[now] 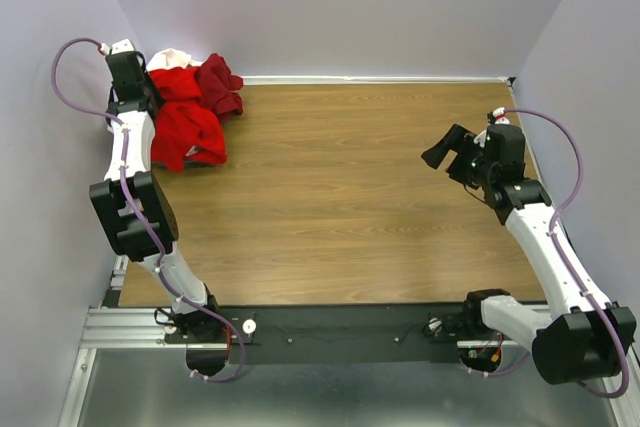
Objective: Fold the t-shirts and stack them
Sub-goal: Grab the tshirt from the pile, then move the tshirt to the center of the board
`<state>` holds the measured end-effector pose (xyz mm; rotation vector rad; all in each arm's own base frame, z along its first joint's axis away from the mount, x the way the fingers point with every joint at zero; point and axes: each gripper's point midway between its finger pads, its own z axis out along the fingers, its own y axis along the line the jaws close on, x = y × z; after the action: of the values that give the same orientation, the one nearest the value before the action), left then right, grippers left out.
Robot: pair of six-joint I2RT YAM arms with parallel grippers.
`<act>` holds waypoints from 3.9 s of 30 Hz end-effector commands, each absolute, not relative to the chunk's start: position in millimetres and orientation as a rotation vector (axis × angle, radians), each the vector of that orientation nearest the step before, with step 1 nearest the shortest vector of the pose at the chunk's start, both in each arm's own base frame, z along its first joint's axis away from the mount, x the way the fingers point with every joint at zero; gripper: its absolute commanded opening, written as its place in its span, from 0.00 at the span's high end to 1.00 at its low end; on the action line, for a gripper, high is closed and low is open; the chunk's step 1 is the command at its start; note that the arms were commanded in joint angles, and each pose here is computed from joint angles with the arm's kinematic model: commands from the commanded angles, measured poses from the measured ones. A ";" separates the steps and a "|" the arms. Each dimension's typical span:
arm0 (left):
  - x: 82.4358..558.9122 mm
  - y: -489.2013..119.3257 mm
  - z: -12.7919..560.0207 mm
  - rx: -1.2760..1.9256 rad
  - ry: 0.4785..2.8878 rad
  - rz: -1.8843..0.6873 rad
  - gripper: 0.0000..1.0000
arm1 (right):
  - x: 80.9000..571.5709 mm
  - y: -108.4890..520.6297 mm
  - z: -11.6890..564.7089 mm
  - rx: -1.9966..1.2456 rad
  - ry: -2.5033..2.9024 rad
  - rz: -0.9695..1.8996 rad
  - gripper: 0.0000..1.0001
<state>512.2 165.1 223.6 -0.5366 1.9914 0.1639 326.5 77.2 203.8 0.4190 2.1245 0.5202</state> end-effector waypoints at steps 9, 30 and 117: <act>513.6 154.9 326.4 -0.528 1.777 0.104 1.00 | 338.8 74.2 201.1 0.416 2.124 0.495 0.00; 467.0 65.6 641.9 -0.247 1.064 -0.437 1.00 | 359.2 83.8 213.5 0.422 2.110 0.557 0.00; 303.9 -229.9 136.2 -0.004 2.206 -0.613 0.10 | 296.1 83.4 71.6 0.626 2.428 0.402 0.06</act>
<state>307.5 -226.1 139.6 0.0445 2.1907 -0.5850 298.5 94.9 95.4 0.5470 2.3885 0.5081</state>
